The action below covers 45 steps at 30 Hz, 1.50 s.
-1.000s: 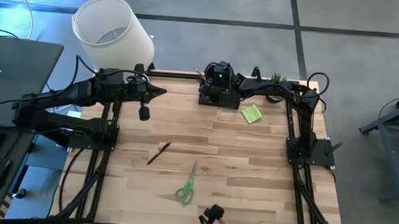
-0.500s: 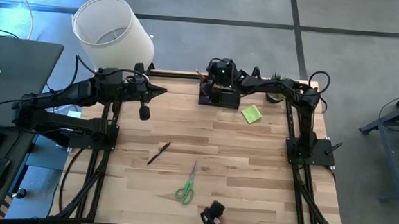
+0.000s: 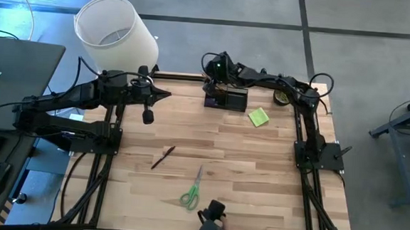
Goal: Pick and place office supplies into organizer
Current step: Put the orange pencil into the black desk organizer
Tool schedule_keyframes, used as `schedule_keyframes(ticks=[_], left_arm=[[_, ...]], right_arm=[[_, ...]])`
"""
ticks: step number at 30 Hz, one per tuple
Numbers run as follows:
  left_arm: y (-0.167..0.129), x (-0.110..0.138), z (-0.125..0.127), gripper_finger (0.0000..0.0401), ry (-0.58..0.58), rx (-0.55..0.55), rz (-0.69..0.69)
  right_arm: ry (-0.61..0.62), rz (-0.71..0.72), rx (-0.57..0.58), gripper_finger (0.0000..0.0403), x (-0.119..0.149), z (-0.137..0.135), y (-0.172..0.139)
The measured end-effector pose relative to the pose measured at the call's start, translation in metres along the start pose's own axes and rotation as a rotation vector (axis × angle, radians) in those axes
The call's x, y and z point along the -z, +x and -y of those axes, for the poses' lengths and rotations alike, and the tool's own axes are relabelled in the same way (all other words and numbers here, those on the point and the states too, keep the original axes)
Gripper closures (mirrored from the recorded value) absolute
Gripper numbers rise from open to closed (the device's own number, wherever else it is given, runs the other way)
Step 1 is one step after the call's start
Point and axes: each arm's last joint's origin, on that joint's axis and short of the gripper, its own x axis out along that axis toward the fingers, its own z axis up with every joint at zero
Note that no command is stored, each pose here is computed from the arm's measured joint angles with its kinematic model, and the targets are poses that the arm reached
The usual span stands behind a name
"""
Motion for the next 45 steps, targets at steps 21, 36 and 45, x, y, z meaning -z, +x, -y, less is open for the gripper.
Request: schedule_keyframes(ticks=[21, 36, 45], left_arm=[[0.0, 0.0, 0.0, 0.04, 0.002, 0.0, 0.0], [0.0, 0.0, 0.0, 0.04, -0.001, 0.0, 0.0], [0.0, 0.0, 0.0, 0.04, -0.001, 0.001, -0.002]], right_arm=[[-0.045, 0.024, -0.028, 0.0373, -0.006, -0.012, -0.003], [-0.028, 0.055, -0.091, 0.0395, -0.023, -0.014, -0.034], [-0.013, -0.011, -0.115, 0.0341, -0.017, -0.016, -0.033]])
